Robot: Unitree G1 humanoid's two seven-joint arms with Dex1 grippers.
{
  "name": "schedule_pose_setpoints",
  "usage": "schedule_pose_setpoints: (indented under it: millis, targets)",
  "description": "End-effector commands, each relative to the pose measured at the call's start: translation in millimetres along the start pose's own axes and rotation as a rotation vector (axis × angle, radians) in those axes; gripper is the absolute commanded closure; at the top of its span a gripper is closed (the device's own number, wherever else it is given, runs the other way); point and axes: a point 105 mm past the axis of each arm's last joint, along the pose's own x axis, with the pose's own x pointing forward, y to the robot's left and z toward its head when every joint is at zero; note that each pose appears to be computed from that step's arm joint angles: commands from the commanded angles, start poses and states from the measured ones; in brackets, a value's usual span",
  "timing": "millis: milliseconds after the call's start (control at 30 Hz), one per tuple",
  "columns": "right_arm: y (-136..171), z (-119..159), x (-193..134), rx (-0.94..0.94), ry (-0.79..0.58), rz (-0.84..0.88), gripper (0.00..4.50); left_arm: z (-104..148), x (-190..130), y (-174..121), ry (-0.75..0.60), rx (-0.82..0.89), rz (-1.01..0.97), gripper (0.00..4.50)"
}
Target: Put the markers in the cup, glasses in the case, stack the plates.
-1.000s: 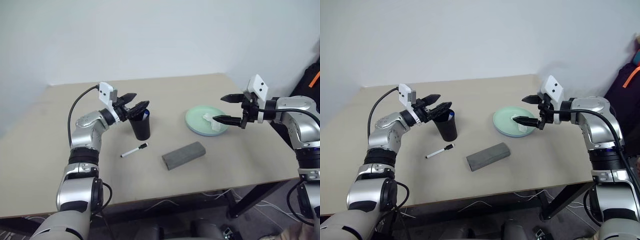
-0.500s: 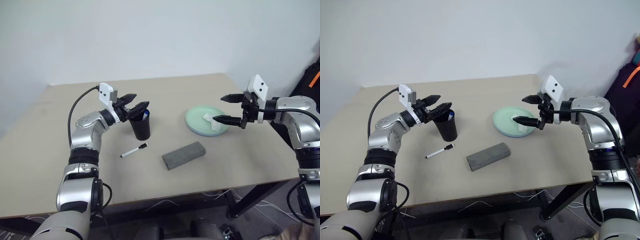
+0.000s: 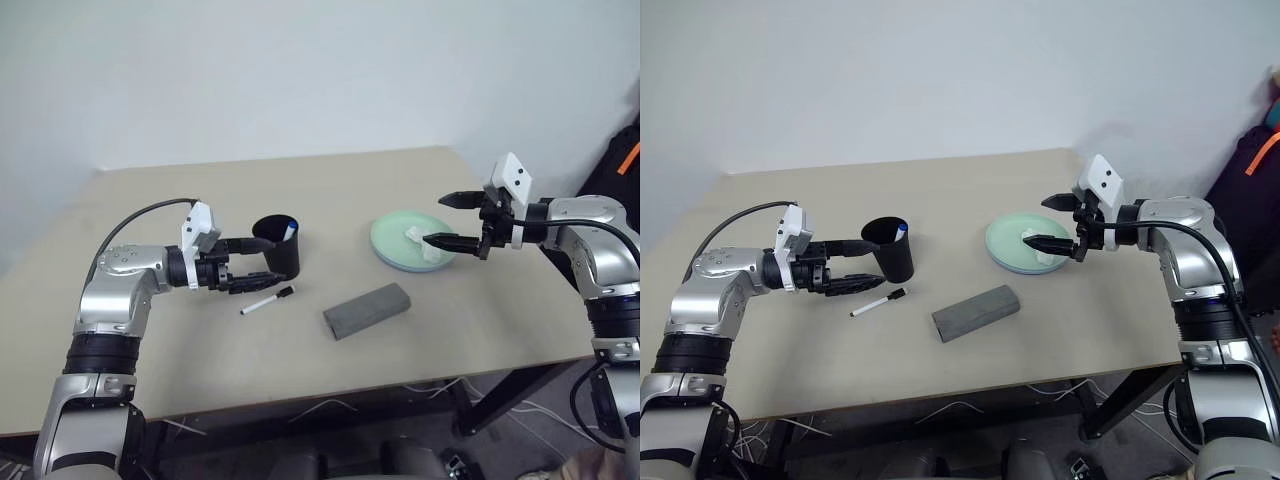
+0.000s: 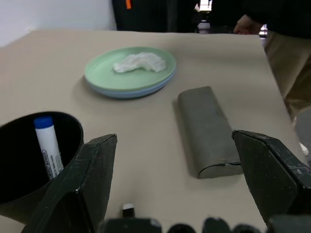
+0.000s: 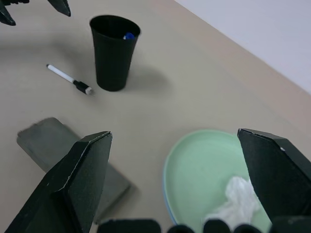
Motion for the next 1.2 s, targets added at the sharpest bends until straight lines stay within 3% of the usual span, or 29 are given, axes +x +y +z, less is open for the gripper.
schedule_pose_setpoints:
  millis: [33, 567, 867, 1200]
  targets:
    - [-3, 16, -5, -0.048, -0.037, -0.013, 0.0, 13, -1, -1, -0.02, 0.039, -0.007, 0.49]
    - [-3, 16, -2, -0.047, -0.041, -0.01, 0.0, -47, 11, 29, 0.396, 0.054, 0.135, 0.49]
    - [-2, 15, -3, -0.044, -0.041, -0.017, 0.0, -67, 17, 40, 0.536, 0.034, 0.166, 0.49]
    - [-1, 16, -3, -0.043, -0.042, -0.018, 0.0, -77, 25, 41, 0.586, 0.026, 0.148, 0.49]
